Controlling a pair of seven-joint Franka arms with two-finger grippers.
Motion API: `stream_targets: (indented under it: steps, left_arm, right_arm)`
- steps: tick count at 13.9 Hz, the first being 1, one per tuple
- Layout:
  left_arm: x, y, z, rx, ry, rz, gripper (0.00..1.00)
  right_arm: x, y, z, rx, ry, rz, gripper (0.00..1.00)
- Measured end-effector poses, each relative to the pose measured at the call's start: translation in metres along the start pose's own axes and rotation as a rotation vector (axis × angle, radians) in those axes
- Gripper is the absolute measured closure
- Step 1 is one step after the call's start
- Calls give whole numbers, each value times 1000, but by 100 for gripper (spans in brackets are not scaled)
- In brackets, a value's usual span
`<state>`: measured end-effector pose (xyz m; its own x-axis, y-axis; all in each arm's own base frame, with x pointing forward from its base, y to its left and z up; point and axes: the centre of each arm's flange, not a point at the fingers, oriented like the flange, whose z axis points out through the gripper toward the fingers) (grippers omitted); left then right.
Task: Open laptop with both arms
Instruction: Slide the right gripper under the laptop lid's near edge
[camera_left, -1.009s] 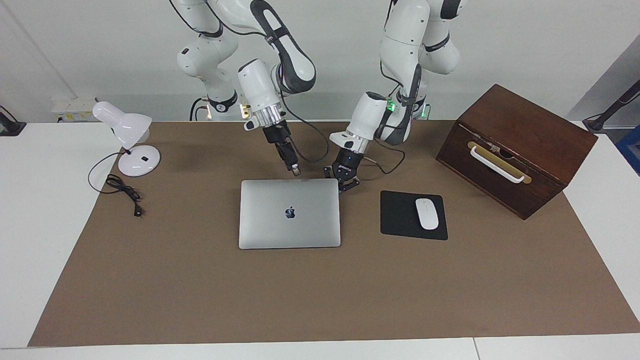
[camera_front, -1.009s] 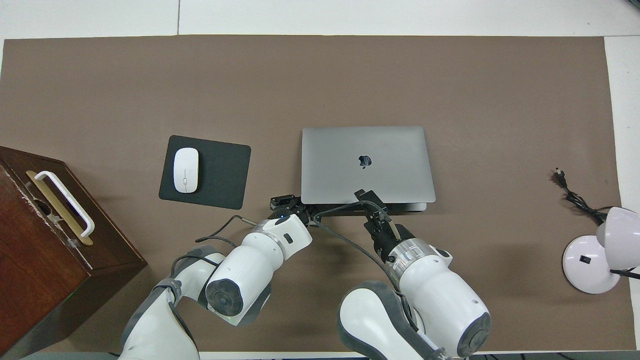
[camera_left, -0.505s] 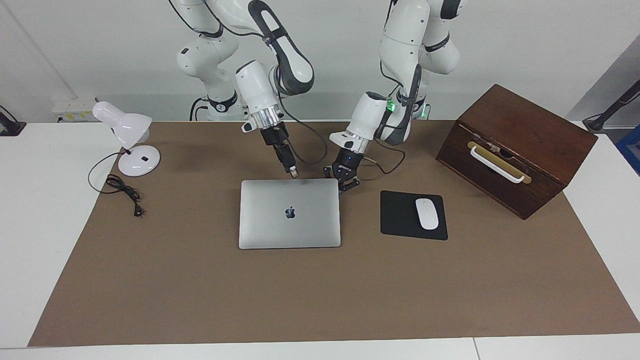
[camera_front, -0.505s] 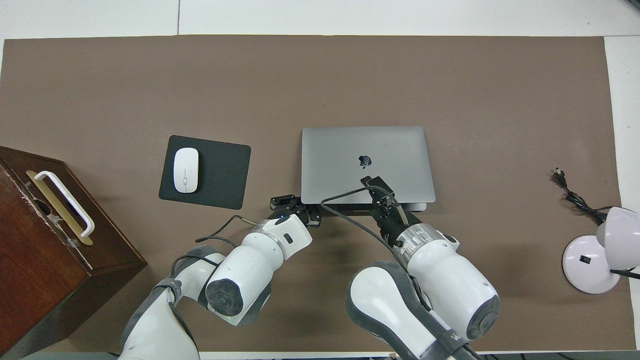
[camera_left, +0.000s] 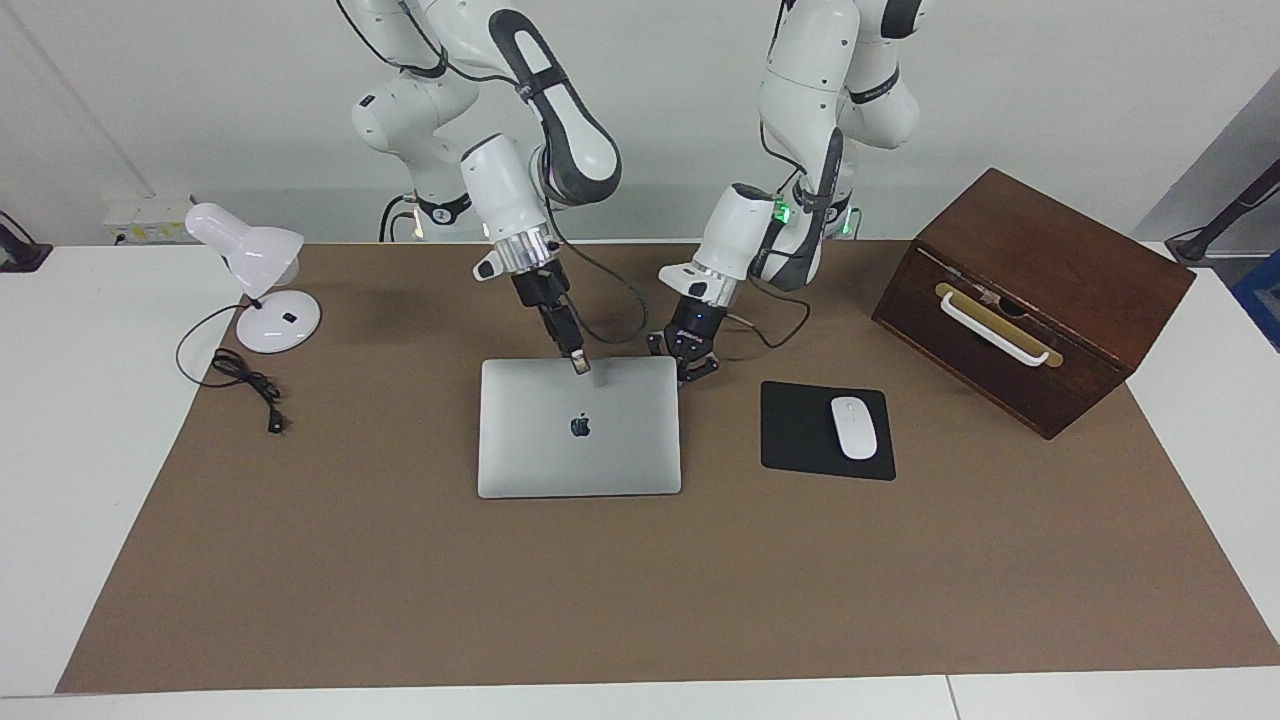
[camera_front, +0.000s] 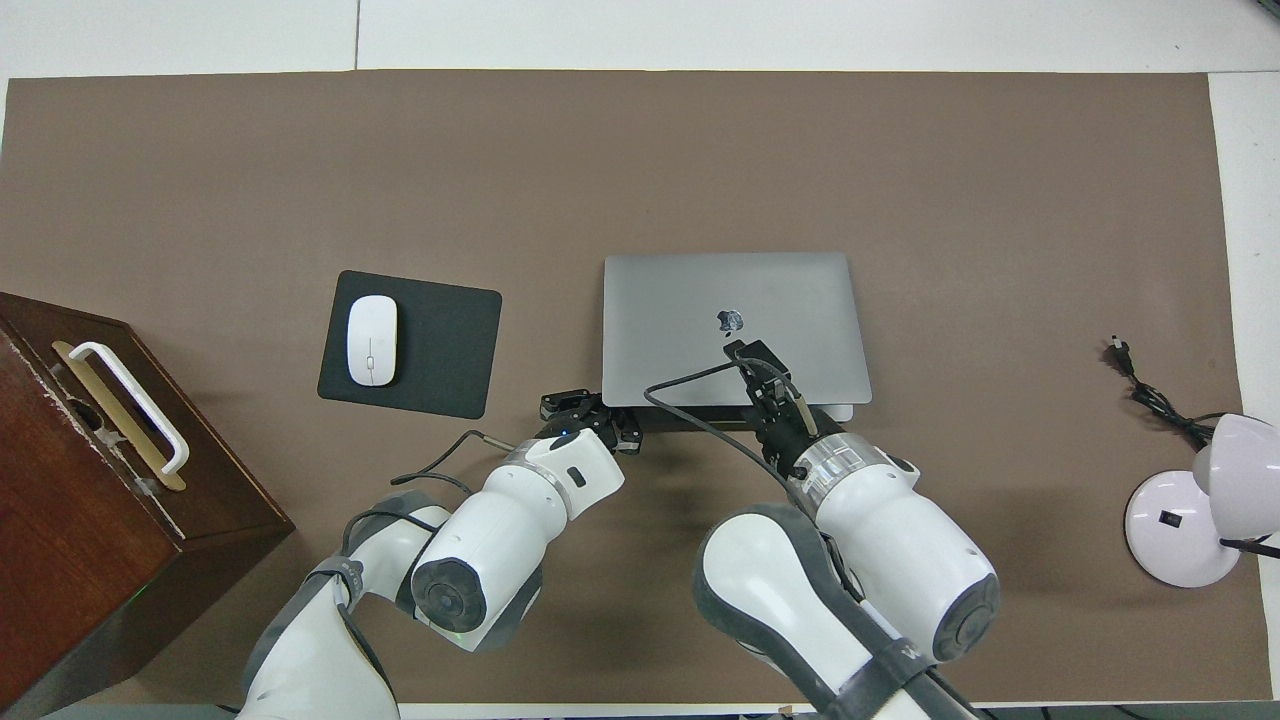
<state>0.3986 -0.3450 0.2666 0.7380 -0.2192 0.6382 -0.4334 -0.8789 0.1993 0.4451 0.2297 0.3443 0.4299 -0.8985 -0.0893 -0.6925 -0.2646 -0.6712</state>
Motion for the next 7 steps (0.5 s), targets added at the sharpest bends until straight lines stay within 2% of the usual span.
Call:
stream_targets:
  steps: [7]
  left_arm:
    - [0, 0, 0, 0, 0, 0, 99]
  right_arm:
    - [-3, -21, 6, 34, -2, -2, 0]
